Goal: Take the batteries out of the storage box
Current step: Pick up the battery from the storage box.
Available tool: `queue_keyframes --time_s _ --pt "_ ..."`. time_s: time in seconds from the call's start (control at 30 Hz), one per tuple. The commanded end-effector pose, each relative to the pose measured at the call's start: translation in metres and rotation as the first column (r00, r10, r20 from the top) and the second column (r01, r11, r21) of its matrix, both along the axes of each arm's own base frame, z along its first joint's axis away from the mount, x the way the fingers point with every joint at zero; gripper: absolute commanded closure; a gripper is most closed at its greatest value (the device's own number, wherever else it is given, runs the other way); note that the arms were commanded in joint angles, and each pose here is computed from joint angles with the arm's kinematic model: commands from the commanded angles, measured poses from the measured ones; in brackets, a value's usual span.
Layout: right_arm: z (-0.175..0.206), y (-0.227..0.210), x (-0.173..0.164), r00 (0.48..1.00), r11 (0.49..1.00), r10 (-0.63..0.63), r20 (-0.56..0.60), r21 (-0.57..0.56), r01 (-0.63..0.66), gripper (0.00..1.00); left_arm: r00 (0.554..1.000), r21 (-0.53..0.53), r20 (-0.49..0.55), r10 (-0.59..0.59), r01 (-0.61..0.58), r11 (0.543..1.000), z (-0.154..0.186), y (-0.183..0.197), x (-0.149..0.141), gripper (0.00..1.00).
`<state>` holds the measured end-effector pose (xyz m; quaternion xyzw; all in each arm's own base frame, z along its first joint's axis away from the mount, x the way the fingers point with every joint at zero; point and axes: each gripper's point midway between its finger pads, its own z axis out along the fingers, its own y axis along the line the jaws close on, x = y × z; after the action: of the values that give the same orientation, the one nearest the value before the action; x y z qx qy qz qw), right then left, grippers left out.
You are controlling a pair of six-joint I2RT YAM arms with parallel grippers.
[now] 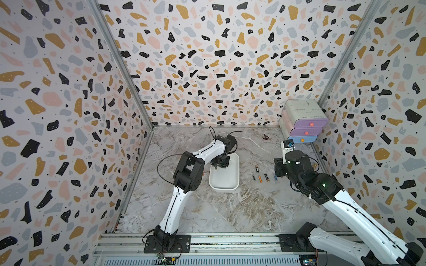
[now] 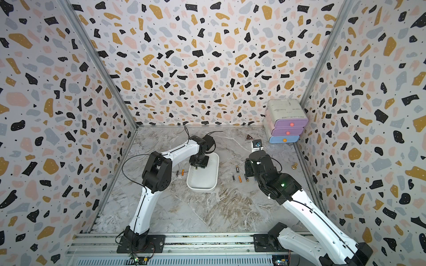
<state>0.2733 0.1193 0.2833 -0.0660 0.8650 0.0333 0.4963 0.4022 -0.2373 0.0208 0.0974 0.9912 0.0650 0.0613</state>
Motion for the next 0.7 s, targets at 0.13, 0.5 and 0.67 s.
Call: queue_keyframes --time_s 0.13,0.5,0.67 --pt "0.015 -0.015 -0.005 0.997 0.999 -0.017 0.073 -0.04 0.02 0.58 1.0 -0.04 -0.01 -0.003 0.002 0.999 -0.012 -0.007 -0.002 0.59" --pt "0.016 -0.018 -0.007 0.997 0.999 -0.024 0.076 -0.039 0.027 0.58 0.999 -0.074 -0.053 0.004 -0.008 0.997 -0.035 -0.015 0.0 0.61" --pt "0.026 -0.025 -0.009 0.993 0.998 -0.037 0.109 -0.052 0.043 0.58 0.994 -0.144 -0.104 0.015 -0.03 0.989 -0.044 -0.022 -0.008 0.72"
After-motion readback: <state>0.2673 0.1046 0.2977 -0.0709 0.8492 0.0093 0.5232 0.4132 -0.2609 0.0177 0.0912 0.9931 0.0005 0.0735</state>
